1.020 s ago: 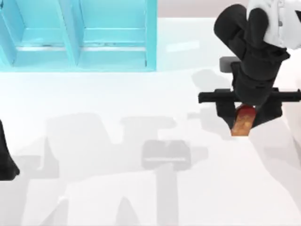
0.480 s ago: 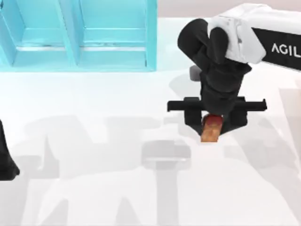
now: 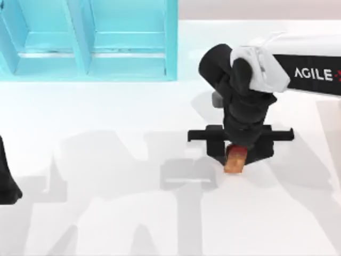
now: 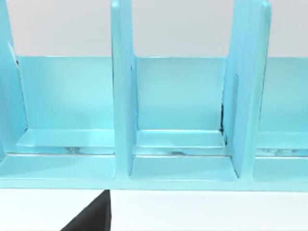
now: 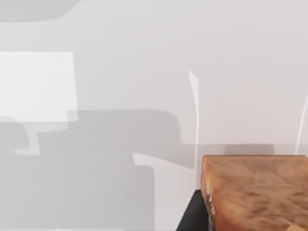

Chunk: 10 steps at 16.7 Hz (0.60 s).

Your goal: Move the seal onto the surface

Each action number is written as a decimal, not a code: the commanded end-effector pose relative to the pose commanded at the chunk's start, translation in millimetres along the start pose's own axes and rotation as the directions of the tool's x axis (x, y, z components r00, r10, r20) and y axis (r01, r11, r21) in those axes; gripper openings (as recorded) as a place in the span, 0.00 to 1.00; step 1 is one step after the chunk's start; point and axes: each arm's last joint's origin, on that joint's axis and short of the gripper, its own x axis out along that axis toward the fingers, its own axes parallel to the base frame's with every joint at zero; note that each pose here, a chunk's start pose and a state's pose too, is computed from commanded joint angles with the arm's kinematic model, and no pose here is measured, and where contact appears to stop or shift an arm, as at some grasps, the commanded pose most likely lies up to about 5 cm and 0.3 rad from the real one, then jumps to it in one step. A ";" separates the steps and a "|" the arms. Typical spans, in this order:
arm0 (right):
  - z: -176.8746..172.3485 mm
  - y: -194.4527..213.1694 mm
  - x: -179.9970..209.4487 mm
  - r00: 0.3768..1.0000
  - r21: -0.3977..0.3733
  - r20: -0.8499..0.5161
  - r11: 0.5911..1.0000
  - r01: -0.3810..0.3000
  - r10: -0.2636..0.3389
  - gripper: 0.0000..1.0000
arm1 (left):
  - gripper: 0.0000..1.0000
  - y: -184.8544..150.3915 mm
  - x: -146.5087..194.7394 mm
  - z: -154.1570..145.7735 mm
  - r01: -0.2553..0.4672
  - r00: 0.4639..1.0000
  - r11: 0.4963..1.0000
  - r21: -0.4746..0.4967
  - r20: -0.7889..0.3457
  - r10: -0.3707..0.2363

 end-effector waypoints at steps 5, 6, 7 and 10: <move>0.0 0.0 0.1 1.000 0.000 0.000 1.000 0.000 0.000 0.15 | 1.00 0.0 0.0 0.0 0.000 1.000 1.000 0.000 0.000 0.000; 0.0 0.0 0.1 1.000 0.000 0.000 1.000 0.000 0.000 0.23 | 1.00 0.0 0.0 0.0 0.000 1.000 1.000 0.000 0.000 0.000; 0.0 0.0 0.1 1.000 0.000 0.000 1.000 0.000 0.000 0.30 | 1.00 0.0 0.0 0.0 0.000 1.000 1.000 0.000 0.000 0.000; 0.0 0.0 0.1 1.000 0.000 0.000 1.000 0.000 0.000 0.53 | 1.00 0.0 0.0 0.0 0.000 1.000 1.000 0.000 0.000 0.000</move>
